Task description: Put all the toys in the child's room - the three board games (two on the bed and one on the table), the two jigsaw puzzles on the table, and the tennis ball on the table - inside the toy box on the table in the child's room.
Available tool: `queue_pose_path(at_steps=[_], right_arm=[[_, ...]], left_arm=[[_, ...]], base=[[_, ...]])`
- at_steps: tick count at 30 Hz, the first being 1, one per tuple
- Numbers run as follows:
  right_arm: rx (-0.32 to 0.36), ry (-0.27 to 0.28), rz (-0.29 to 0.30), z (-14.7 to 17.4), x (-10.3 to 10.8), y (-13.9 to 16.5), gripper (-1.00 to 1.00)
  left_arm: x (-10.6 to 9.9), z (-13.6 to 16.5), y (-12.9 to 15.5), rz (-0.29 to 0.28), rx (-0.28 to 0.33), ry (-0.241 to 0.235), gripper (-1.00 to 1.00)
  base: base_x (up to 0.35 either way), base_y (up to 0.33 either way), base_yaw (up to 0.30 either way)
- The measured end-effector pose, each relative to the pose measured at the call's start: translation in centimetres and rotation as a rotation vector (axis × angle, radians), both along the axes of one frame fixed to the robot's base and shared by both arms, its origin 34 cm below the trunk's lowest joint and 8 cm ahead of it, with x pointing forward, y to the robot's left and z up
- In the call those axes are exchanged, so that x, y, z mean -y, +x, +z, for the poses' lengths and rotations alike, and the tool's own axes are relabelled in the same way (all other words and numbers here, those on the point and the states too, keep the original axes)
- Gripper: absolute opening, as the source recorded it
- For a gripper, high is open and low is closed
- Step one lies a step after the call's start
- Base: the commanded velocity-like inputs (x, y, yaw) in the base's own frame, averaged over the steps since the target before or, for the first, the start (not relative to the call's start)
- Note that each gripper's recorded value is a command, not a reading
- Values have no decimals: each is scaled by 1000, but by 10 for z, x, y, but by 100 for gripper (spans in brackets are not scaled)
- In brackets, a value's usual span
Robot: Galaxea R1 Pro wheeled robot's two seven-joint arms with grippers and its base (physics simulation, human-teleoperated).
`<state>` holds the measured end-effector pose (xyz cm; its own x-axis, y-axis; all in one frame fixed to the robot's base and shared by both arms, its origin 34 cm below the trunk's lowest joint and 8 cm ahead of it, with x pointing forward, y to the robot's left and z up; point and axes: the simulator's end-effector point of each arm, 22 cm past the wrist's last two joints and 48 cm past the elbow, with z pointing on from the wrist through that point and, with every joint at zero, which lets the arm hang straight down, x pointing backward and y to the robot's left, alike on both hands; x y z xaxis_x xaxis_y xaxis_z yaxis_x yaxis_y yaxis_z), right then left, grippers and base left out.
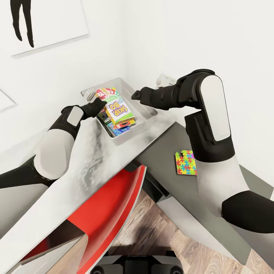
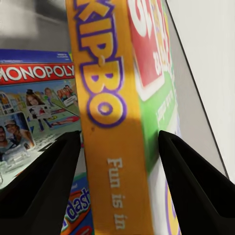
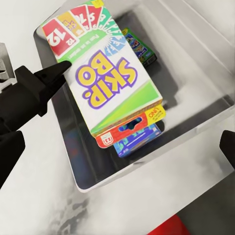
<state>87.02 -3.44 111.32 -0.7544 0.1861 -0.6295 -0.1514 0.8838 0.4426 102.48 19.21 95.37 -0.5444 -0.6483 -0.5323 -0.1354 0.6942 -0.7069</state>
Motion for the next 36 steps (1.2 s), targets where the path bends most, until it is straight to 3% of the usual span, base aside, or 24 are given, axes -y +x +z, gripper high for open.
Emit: queue_pose_path(at_steps=[1,7,29,36], right_arm=[[0,0,0,0,0,0,100],[1,1,0,1,0,0,100],[-2,-1,-10,-1,4,1,100],[-3,9,-21,0,5,2,100]], left_arm=[[0,0,0,0,0,0,100],[-1,4,1,7,5,-19,100],[-8,5,1,5,1,-1,100],[-10,20,-5,-51,-46,-24,100]], base=[[0,0,0],[0,0,0],[0,0,0],[0,0,0]])
